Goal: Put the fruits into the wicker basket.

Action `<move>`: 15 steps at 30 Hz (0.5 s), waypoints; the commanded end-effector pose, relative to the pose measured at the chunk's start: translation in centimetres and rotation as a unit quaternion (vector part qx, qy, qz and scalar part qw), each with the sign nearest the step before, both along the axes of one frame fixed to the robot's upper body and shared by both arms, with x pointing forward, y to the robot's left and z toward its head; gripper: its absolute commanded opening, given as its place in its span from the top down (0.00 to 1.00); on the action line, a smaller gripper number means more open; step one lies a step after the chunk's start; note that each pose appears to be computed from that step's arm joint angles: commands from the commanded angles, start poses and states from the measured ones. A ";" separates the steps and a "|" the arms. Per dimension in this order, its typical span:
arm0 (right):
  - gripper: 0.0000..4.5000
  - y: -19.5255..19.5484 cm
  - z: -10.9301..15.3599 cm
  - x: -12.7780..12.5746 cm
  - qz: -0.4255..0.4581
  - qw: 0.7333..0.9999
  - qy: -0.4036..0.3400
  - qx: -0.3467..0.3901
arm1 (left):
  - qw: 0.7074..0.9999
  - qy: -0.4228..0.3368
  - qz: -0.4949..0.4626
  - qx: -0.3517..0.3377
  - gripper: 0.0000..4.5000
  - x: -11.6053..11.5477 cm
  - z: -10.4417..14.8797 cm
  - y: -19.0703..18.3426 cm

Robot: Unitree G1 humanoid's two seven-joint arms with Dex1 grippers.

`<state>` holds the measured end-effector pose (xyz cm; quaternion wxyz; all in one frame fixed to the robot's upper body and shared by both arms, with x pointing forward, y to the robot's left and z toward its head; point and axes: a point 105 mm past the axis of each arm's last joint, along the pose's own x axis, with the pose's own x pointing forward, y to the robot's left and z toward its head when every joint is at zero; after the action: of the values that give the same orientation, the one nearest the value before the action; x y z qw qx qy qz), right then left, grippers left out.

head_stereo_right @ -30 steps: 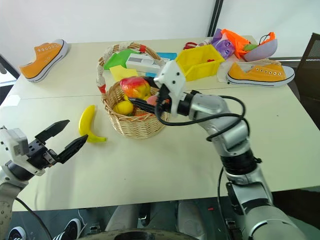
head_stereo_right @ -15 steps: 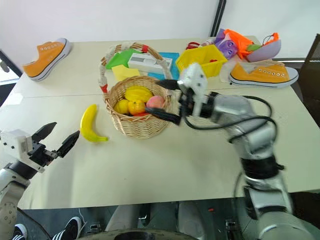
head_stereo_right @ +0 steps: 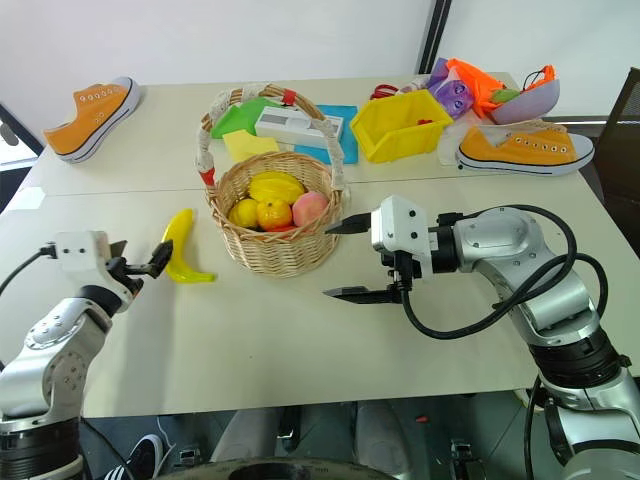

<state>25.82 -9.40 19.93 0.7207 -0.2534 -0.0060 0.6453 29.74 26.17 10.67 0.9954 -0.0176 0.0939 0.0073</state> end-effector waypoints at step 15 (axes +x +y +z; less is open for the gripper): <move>0.00 0.9 1.2 0.5 -0.008 0.999 -0.031 0.039 | 0.999 0.020 0.042 0.016 0.77 1.0 0.7 0.4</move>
<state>26.28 -8.66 20.28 0.7346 -0.2381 -0.0335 0.6345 30.83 24.54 9.91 0.9896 -0.0270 0.1412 0.0083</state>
